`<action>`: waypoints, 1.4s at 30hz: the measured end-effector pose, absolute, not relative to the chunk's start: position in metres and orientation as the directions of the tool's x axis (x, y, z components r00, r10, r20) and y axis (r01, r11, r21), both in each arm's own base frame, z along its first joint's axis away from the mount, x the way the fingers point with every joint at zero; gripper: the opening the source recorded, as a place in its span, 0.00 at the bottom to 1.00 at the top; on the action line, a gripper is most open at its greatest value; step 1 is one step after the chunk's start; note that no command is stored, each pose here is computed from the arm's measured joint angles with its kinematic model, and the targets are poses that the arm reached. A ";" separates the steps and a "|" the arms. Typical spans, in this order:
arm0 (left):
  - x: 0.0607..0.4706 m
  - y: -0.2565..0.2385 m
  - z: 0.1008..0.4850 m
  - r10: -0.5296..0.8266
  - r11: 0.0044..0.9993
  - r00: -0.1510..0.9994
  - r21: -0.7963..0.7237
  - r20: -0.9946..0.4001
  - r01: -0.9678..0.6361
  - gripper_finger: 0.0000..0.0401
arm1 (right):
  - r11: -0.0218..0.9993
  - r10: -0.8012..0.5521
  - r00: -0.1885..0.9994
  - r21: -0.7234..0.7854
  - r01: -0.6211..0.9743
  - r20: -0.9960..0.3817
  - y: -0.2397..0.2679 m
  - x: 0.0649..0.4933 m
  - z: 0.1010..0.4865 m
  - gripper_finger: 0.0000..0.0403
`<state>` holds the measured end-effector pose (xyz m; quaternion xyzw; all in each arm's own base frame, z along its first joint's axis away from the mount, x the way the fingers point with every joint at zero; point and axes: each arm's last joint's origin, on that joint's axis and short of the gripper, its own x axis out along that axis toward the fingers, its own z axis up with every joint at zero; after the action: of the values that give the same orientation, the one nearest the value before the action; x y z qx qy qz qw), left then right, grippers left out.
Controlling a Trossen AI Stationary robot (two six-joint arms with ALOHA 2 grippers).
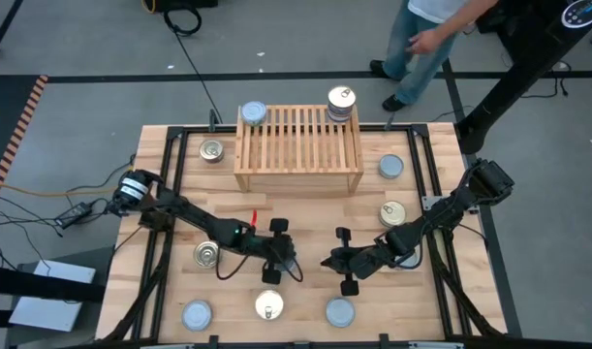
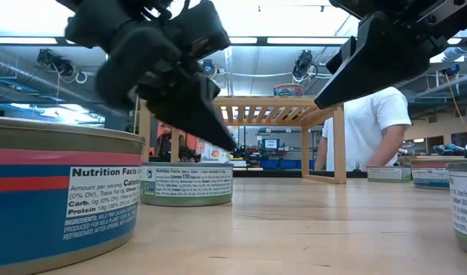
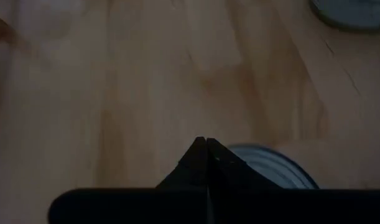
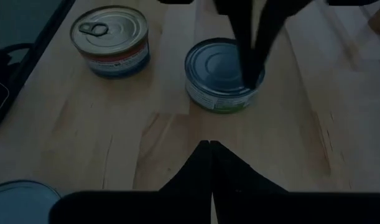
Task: Stack canned seafood by type on shelf
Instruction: Stack the green tuna can on top of the other green tuna can on the shelf
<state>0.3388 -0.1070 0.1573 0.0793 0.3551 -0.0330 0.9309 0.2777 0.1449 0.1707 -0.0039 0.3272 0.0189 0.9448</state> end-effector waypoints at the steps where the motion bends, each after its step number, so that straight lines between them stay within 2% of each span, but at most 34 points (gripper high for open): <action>1: 0.340 -0.105 0.158 -0.002 0.985 0.755 0.129 -0.656 0.115 0.00 | 0.999 0.032 0.784 0.004 -0.038 -0.620 0.145 0.278 0.171 0.02; 7: 0.348 -0.095 0.159 0.018 0.980 0.782 0.167 -0.623 0.111 0.00 | 0.999 0.030 0.780 0.001 -0.038 -0.625 0.145 0.277 0.170 0.02; 11: 0.340 -0.099 0.180 -0.003 0.978 0.804 0.165 -0.595 0.126 0.00 | 0.999 0.032 0.782 0.002 -0.039 -0.622 0.145 0.277 0.171 0.02; 14: 0.329 -0.108 0.187 -0.023 0.971 0.776 0.170 -0.630 0.167 0.00 | 0.999 0.032 0.787 0.003 -0.038 -0.616 0.144 0.278 0.171 0.02; 20: 0.312 -0.131 0.177 -0.062 0.948 0.690 0.175 -0.721 0.267 0.00 | 0.995 0.095 0.809 0.032 -0.094 -0.580 0.145 0.283 0.176 0.03; 24: 0.309 -0.136 0.172 -0.049 0.949 0.669 0.173 -0.742 0.262 0.00 | 0.989 0.145 0.840 0.063 -0.131 -0.523 0.146 0.287 0.182 0.03; 31: 0.312 -0.136 0.156 -0.027 0.954 0.636 0.171 -0.771 0.248 0.00 | 0.989 0.146 0.853 0.055 -0.137 -0.501 0.144 0.290 0.184 0.02; 42: 0.329 -0.115 0.154 -0.004 0.962 0.689 0.185 -0.725 0.200 0.00 | 0.989 0.136 0.814 0.037 -0.140 -0.565 0.136 0.299 0.193 0.02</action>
<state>0.3286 -0.1152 0.1544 0.1258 0.3904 -0.0561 0.9103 0.2991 0.1360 0.1928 -0.0034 0.2964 0.0726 0.9523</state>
